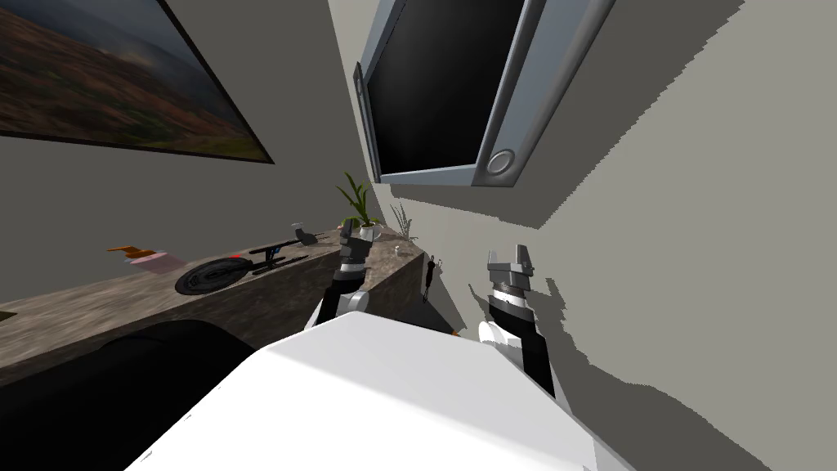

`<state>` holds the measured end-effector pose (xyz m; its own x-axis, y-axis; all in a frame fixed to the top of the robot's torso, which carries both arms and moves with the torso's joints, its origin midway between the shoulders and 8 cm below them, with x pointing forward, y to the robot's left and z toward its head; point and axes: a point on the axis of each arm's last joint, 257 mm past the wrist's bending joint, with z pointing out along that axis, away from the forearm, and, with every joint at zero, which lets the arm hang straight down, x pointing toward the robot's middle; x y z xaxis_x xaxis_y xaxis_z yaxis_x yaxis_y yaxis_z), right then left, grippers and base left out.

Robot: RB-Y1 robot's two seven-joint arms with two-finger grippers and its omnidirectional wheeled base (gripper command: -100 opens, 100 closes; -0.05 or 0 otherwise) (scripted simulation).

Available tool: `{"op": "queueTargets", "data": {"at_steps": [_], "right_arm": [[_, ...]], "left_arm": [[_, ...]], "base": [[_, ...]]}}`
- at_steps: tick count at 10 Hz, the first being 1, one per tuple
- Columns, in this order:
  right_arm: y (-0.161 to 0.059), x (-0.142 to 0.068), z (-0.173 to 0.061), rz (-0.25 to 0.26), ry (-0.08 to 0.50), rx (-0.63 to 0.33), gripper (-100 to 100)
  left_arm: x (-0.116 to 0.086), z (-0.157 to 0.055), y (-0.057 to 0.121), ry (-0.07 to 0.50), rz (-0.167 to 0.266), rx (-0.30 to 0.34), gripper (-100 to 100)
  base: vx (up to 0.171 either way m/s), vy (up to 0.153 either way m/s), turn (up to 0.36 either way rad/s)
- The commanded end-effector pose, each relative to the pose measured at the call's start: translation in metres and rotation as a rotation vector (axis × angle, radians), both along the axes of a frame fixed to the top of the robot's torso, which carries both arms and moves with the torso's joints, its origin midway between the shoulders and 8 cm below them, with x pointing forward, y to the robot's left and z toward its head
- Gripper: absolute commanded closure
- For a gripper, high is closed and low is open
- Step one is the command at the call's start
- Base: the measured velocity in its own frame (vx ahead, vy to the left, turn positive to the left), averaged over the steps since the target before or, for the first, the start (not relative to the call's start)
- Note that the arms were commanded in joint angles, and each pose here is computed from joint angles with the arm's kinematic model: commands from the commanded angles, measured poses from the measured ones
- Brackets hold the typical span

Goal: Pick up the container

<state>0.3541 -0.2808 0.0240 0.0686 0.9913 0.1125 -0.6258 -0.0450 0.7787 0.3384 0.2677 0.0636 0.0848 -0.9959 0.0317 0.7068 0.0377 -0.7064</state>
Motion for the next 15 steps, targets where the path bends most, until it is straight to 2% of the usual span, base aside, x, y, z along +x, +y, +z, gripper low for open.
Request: {"op": "queueTargets", "data": {"at_steps": [1,7,12,13,15], "right_arm": [[0.000,0.000,0.000,0.000,0.000,0.000,0],[0.000,0.000,0.000,0.000,0.000,0.000,0],[0.000,0.000,0.000,0.000,0.000,0.000,0],[0.000,0.000,0.000,0.000,0.000,0.000,0],[0.000,0.000,0.000,0.000,0.000,0.000,0]], "left_arm": [[0.007,-0.005,-0.009,0.026,-0.024,0.048,-100],[0.040,-0.037,-0.037,0.155,-0.088,0.212,-100],[0.076,-0.088,-0.054,0.316,-0.118,0.384,-100],[0.076,-0.088,-0.054,0.316,-0.118,0.385,-100],[0.090,-0.113,-0.056,0.389,-0.120,0.462,-100]], "base": [[-0.050,0.026,-0.008],[-0.107,0.063,-0.029],[-0.135,0.072,-0.066],[-0.068,0.053,-0.033],[-0.060,0.047,-0.069]]}}
